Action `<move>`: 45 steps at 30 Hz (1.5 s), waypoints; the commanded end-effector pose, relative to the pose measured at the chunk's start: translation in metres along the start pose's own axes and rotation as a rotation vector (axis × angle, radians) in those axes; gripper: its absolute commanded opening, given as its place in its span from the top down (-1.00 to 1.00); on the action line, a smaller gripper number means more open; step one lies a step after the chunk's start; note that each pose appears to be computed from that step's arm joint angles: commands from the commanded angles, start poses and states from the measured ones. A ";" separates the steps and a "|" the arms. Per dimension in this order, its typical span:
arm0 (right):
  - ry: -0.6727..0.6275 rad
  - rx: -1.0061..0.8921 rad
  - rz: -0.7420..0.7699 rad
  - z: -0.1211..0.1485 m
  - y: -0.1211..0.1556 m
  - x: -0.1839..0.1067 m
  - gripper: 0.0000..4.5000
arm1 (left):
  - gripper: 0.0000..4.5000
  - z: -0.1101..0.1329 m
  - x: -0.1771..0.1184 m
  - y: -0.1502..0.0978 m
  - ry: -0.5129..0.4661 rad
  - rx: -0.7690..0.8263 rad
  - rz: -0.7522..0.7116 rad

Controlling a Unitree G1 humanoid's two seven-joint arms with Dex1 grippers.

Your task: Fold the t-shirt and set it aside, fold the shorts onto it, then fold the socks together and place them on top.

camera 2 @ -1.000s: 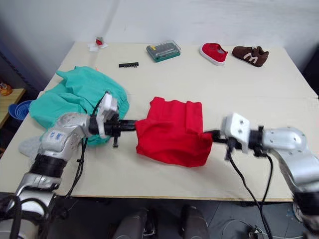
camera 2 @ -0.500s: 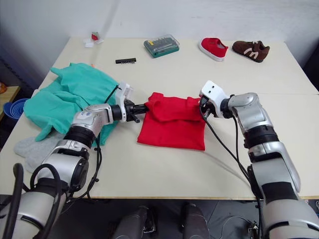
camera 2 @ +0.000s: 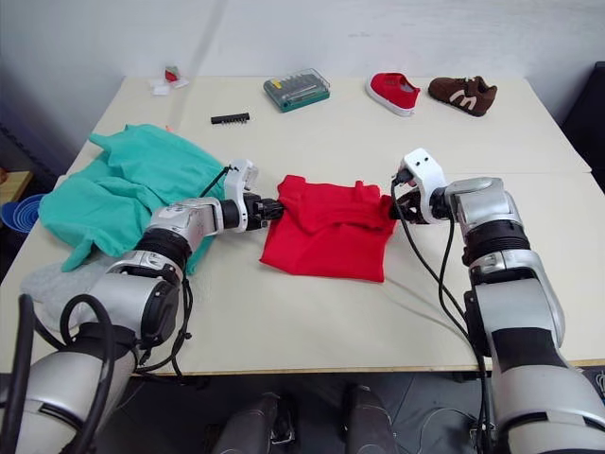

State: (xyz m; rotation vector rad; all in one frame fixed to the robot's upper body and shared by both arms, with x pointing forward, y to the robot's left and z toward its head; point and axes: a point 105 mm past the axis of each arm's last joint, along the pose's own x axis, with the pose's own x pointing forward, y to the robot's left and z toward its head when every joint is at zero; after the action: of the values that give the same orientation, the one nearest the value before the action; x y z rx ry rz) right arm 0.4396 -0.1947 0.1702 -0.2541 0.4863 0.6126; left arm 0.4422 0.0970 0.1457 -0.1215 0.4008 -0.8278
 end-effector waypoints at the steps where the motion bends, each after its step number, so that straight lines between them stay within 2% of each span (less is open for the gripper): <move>1: -0.111 -0.036 0.004 0.032 0.001 -0.010 -0.68 | -0.52 0.017 -0.014 0.004 -0.028 0.032 -0.018; 3: -0.090 -0.130 -0.033 0.035 -0.004 -0.022 -0.98 | -0.79 0.029 -0.028 0.007 -0.065 0.035 -0.034; 5: -0.067 -0.178 -0.058 0.036 -0.008 -0.034 -1.00 | -0.98 0.038 -0.038 0.010 -0.084 0.038 -0.044; 10: -0.055 -0.362 -0.064 0.036 -0.002 -0.064 -1.00 | -0.98 0.055 -0.064 0.009 -0.105 0.148 -0.068; 13: -0.106 -0.480 -0.023 0.030 0.018 -0.077 -1.00 | -0.98 0.062 -0.080 -0.016 -0.121 0.350 -0.195; 15: -0.173 -0.537 0.039 0.025 0.041 -0.083 -1.00 | -0.98 0.052 -0.089 -0.040 -0.096 0.498 -0.312; 17: -0.217 -0.614 0.117 0.015 0.067 -0.088 -1.00 | -0.98 0.031 -0.096 -0.059 -0.029 0.662 -0.403; 19: -0.238 -0.710 0.197 0.001 0.093 -0.093 -1.00 | -0.98 0.008 -0.097 -0.069 0.041 0.802 -0.446; 22: -0.267 -0.809 0.249 -0.019 0.120 -0.092 -1.00 | -0.98 -0.016 -0.092 -0.074 0.084 0.934 -0.461; 25: -0.294 -0.831 0.238 -0.030 0.131 -0.086 -1.00 | -0.98 -0.025 -0.087 -0.075 0.088 1.029 -0.460; 30: -0.278 -0.964 0.186 -0.046 0.132 -0.068 -1.00 | -0.98 -0.031 -0.078 -0.067 0.098 1.178 -0.421; 32: -0.272 -0.999 0.159 -0.049 0.128 -0.061 -1.00 | -0.81 -0.034 -0.076 -0.061 0.118 1.209 -0.411; 37: -0.195 -1.097 0.114 -0.071 0.112 -0.042 -0.28 | -0.14 -0.044 -0.062 -0.048 0.154 1.262 -0.367; 45: -0.216 -1.105 0.091 -0.069 0.109 -0.039 0.99 | 0.99 -0.052 -0.057 -0.050 0.131 1.231 -0.395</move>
State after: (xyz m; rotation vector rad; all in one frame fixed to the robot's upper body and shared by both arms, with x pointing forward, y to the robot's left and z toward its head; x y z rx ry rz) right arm 0.3216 -0.1557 0.1160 -1.1991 -0.0690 0.9466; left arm 0.3537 0.1109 0.1239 1.0398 -0.0395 -1.3453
